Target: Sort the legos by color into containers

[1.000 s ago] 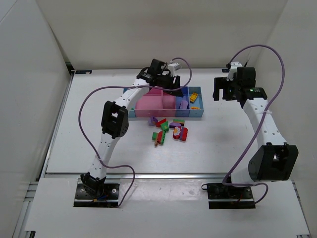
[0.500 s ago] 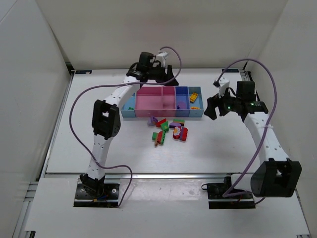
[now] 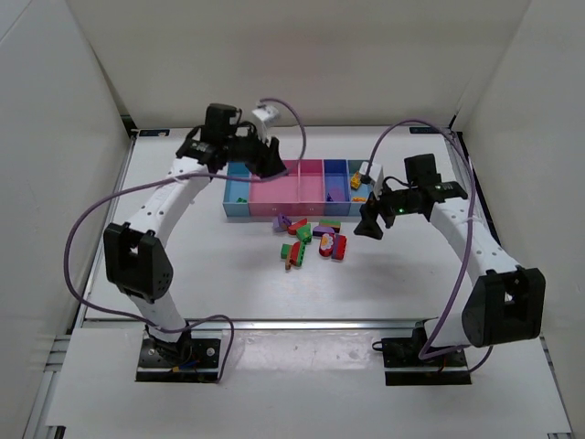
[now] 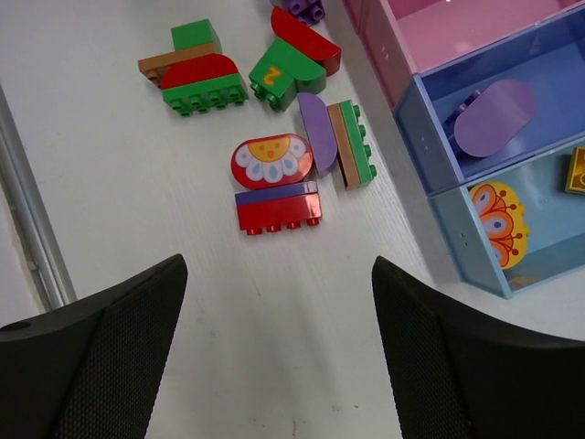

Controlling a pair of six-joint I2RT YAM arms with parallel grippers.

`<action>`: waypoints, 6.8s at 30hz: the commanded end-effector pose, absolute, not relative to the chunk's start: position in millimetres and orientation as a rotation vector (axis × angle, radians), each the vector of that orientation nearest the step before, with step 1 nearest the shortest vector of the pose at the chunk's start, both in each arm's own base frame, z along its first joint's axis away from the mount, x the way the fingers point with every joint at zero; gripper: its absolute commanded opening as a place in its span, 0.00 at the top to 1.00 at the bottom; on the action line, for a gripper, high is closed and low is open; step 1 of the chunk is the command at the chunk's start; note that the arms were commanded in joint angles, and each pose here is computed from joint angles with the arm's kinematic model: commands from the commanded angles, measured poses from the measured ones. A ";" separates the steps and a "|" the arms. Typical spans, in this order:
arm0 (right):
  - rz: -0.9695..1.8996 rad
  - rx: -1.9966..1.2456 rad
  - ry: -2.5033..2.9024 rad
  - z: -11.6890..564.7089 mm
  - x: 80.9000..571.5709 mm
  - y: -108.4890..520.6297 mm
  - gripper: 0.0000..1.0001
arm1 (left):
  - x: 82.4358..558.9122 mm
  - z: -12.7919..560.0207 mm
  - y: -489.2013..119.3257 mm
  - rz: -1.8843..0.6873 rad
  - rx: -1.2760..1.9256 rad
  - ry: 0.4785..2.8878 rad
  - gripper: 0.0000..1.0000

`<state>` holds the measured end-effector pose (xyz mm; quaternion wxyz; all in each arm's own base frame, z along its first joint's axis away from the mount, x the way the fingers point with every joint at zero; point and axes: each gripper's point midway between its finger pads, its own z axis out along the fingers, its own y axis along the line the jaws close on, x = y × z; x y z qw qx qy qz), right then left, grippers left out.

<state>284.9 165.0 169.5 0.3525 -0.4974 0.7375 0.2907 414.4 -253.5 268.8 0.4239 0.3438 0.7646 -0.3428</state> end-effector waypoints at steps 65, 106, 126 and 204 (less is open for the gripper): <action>0.539 -1.054 2.111 148.6 301.1 141.3 0.17 | 353.5 103.9 -253.8 -0.576 1.416 1.909 0.28; 0.552 -1.005 2.148 141.0 305.2 132.6 0.18 | 388.1 79.5 -269.8 -0.570 1.455 1.904 0.72; 1.016 -0.668 1.896 253.2 351.0 203.9 0.14 | 368.7 348.2 -276.0 -1.314 0.701 1.687 0.90; -0.043 -0.954 0.953 350.1 380.7 364.5 0.30 | 432.1 341.8 -199.6 -1.312 -0.938 2.082 0.90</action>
